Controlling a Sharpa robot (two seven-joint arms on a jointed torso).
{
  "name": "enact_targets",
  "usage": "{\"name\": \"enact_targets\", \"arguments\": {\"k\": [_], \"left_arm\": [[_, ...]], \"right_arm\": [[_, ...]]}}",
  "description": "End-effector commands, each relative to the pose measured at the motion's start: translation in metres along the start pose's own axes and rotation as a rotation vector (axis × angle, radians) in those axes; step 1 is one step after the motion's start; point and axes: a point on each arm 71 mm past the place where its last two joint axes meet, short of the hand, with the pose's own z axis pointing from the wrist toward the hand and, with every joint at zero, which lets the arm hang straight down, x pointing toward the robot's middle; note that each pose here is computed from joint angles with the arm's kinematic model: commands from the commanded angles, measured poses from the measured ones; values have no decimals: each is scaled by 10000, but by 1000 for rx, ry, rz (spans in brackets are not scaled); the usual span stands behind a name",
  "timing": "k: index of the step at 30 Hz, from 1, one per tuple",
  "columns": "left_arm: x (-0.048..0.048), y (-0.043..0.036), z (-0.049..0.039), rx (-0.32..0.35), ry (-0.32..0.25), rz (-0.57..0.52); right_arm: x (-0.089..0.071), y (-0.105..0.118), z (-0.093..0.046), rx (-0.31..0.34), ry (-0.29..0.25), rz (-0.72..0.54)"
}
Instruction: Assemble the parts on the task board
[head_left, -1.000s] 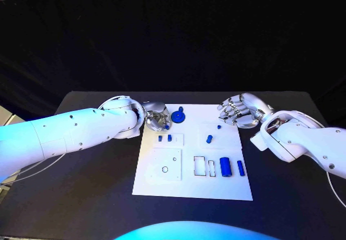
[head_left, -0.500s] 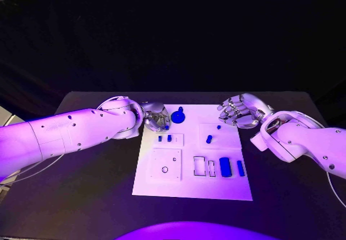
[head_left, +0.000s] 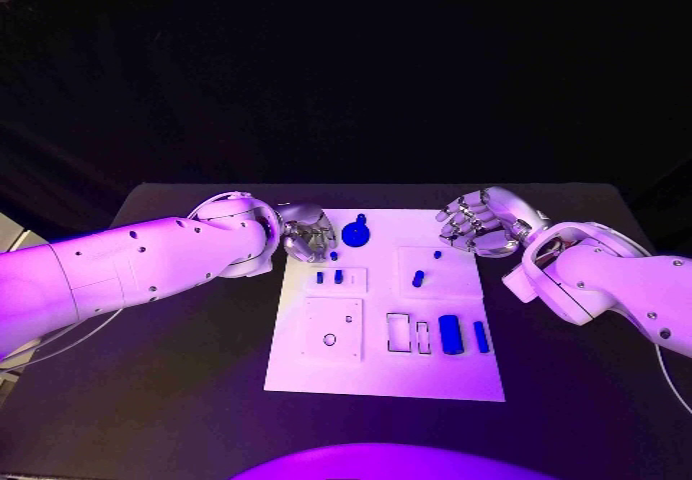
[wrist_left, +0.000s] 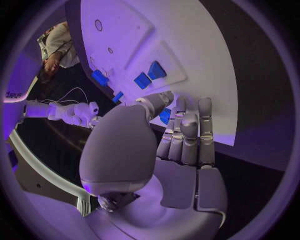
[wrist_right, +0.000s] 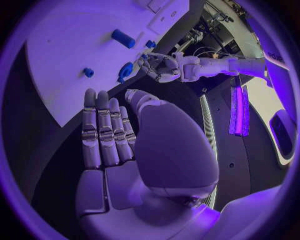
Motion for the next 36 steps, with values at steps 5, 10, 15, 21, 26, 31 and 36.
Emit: {"name": "enact_targets", "arguments": {"k": [5,10,15,21,26,31,36], "left_arm": [[-142,83,-73,13,-115,-148],[-274,226,-195,11,-199,-395],[-357,352,-328,32,-241,-658],[-403,397,-467,130,-243,-960],[-413,360,-526,196,-233,-1063],[-416,326,-558,230,-231,-1107],[-419,311,-575,246,-232,-1124]], "right_arm": [[-6,-25,-14,-20,33,-83],[-36,-54,-35,-44,57,-211],[-47,-73,-40,-65,84,-367],[23,-23,4,-84,106,-570],[74,18,48,-83,100,-650],[134,37,98,-72,106,-692],[218,43,133,-58,119,-721]]}}
